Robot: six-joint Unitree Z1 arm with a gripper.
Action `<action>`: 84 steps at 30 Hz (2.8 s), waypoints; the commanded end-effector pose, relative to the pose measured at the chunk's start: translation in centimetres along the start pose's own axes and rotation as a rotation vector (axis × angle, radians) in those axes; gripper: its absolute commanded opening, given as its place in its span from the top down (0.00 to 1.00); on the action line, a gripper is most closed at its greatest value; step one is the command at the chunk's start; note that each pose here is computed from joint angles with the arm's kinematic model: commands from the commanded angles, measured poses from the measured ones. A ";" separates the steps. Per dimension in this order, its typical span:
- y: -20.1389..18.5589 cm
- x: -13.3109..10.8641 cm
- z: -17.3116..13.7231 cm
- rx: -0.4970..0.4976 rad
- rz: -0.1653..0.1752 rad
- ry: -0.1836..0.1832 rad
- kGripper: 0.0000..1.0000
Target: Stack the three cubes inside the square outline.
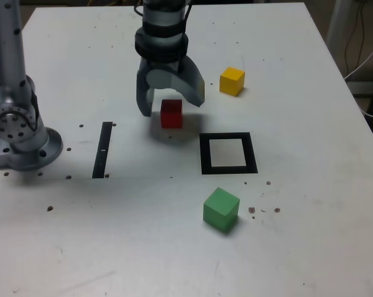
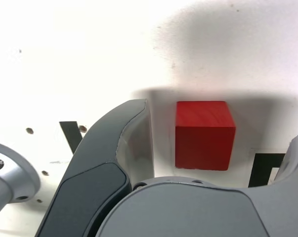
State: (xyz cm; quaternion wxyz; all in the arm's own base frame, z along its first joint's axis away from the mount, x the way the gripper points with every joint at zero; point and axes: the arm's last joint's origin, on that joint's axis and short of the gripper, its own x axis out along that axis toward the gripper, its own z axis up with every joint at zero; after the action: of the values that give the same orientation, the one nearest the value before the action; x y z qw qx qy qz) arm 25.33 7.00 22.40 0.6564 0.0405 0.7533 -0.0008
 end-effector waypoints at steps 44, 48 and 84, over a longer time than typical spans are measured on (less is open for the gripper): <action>-1.1 -0.3 0.8 -0.012 0.020 -0.105 0.82; -2.5 -2.4 1.2 0.033 0.022 -0.164 0.82; -8.7 -2.3 8.8 0.077 0.023 -0.097 0.78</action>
State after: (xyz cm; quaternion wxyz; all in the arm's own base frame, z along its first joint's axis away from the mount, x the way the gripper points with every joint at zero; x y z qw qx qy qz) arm 33.54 -2.04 23.07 0.6911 0.0702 0.7190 -0.0242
